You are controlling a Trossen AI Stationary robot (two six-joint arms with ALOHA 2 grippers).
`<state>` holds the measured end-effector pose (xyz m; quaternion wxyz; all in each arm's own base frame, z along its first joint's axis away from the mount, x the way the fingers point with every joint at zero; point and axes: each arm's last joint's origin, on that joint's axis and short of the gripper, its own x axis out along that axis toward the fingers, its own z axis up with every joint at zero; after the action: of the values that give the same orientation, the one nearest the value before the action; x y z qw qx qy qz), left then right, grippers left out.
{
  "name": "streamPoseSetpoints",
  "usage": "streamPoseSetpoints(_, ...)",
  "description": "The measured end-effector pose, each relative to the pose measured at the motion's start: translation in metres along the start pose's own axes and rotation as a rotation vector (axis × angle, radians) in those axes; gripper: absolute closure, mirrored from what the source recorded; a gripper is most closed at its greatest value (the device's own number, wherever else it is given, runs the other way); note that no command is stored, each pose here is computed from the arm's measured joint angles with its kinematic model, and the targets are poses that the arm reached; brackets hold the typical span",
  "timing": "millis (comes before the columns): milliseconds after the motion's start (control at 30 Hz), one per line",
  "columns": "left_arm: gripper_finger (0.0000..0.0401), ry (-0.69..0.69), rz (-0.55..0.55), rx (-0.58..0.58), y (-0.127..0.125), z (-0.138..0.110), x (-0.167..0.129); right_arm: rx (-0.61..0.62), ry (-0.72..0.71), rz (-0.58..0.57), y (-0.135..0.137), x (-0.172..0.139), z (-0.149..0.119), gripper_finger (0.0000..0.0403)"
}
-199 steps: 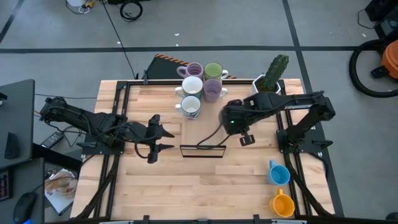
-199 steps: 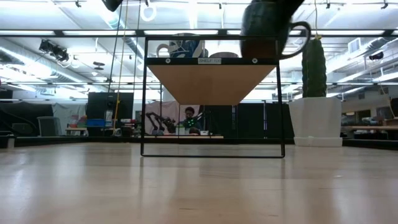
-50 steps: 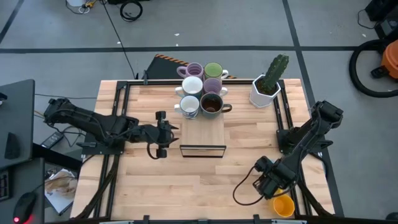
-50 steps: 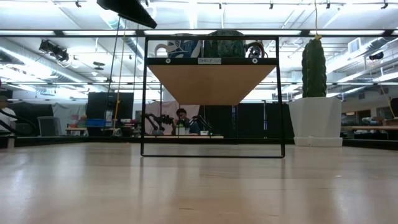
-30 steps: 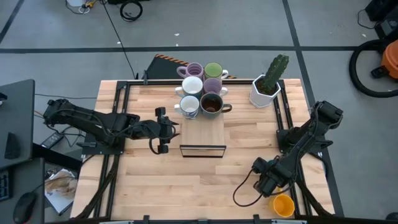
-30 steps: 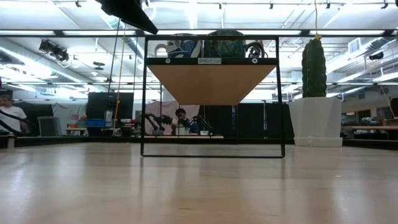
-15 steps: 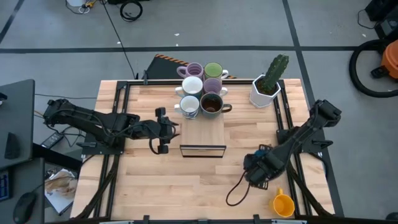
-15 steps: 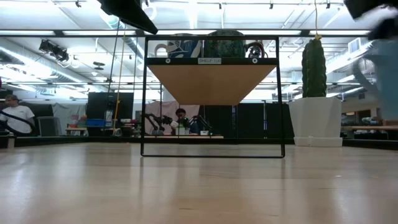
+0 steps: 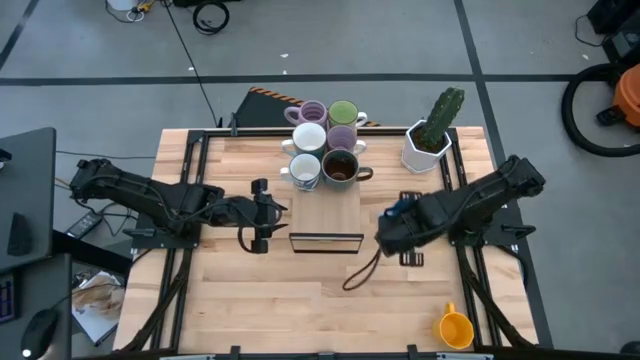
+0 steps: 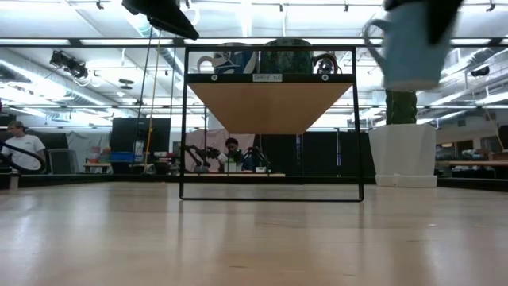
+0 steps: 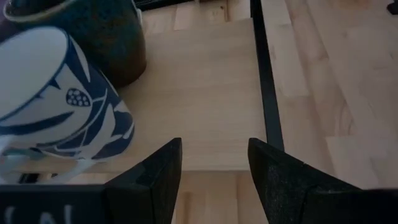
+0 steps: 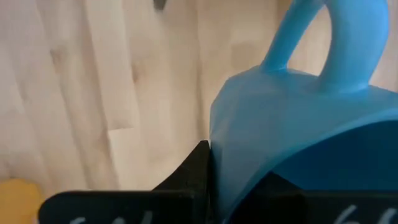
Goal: Place coffee mugs
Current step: Put the blue mug on the shelf
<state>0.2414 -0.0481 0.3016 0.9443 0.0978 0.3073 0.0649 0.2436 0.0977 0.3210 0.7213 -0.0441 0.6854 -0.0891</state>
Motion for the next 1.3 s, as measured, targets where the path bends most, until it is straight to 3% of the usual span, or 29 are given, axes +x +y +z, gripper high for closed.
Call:
streamPoseSetpoints(267, 0.0209, 0.028, -0.047, -0.084, -0.001, -0.003, 0.0, -0.165, -0.189, -0.051, -0.022, -0.034, 0.017, 0.0365)
streamPoseSetpoints(433, 0.0209, 0.022, -0.21, -0.136, -0.01, -0.001, -0.004, -0.247, -0.33, -0.045, -0.024, -0.048, 0.034, 0.0364)
streamPoseSetpoints(567, 0.0209, -0.008, -0.237, -0.174, -0.016, 0.001, -0.012, -0.264, -0.346, -0.011, -0.025, -0.049, 0.053, 0.0364)
streamPoseSetpoints(967, 0.0209, -0.064, -0.134, -0.209, -0.021, 0.003, -0.024, -0.298, -0.29, 0.04, -0.025, -0.026, 0.107, 0.0364)
streamPoseSetpoints(1300, 0.0209, -0.087, 0.015, -0.246, -0.016, 0.005, -0.021, -0.224, -0.203, 0.093, -0.035, 0.002, 0.128, 0.0364)
